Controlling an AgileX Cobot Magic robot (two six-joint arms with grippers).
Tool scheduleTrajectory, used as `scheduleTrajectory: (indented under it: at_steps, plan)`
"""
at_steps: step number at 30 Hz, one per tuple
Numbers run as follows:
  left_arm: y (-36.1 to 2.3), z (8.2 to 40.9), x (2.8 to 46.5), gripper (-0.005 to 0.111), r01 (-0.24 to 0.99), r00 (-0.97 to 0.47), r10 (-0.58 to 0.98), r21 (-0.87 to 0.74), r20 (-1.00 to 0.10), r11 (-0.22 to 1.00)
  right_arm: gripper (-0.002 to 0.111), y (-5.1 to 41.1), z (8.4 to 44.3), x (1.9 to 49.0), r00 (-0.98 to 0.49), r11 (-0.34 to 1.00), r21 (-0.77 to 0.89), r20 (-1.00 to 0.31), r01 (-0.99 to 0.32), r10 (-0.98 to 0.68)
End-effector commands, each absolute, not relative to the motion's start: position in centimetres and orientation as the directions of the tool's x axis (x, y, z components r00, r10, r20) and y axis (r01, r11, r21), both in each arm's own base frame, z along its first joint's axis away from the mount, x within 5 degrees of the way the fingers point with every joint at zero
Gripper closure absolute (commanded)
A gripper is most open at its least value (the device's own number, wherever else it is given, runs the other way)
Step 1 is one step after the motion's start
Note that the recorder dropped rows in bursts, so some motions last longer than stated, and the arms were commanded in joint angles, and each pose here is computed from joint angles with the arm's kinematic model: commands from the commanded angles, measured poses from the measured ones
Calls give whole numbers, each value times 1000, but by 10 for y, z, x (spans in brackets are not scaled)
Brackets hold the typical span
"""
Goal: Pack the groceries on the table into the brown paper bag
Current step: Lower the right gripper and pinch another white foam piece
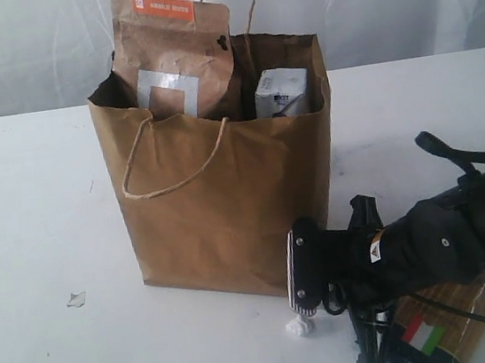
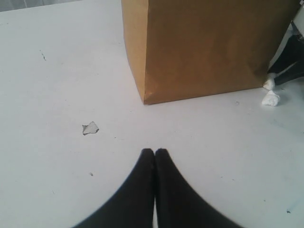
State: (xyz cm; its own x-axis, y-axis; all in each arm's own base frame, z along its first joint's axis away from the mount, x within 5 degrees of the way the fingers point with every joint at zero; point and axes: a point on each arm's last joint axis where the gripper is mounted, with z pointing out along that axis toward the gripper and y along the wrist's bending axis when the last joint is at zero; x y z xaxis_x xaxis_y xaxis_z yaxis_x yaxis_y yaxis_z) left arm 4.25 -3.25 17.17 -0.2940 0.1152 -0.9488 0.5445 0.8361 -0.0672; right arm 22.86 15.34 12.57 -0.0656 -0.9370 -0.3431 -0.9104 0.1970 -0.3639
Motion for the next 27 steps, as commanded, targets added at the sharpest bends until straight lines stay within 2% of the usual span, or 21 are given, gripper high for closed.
scheduleTrajectory:
  at_steps: [1,7,15,27]
  plan:
    - [-32,171,42,107,539,-302,102,-81,-948,838,106,150,122,228,-103,225,-339,-340,-914,-935]
    - [-32,171,42,107,539,-302,102,-81,-948,838,108,150,131,228,-190,328,-318,-394,-890,-899]
    - [-32,171,42,107,539,-302,102,-81,-948,838,108,141,163,213,-298,487,-285,-513,-826,-805]
    - [-32,171,42,107,539,-302,102,-81,-948,838,108,120,193,175,-310,502,-253,-540,-827,-782]
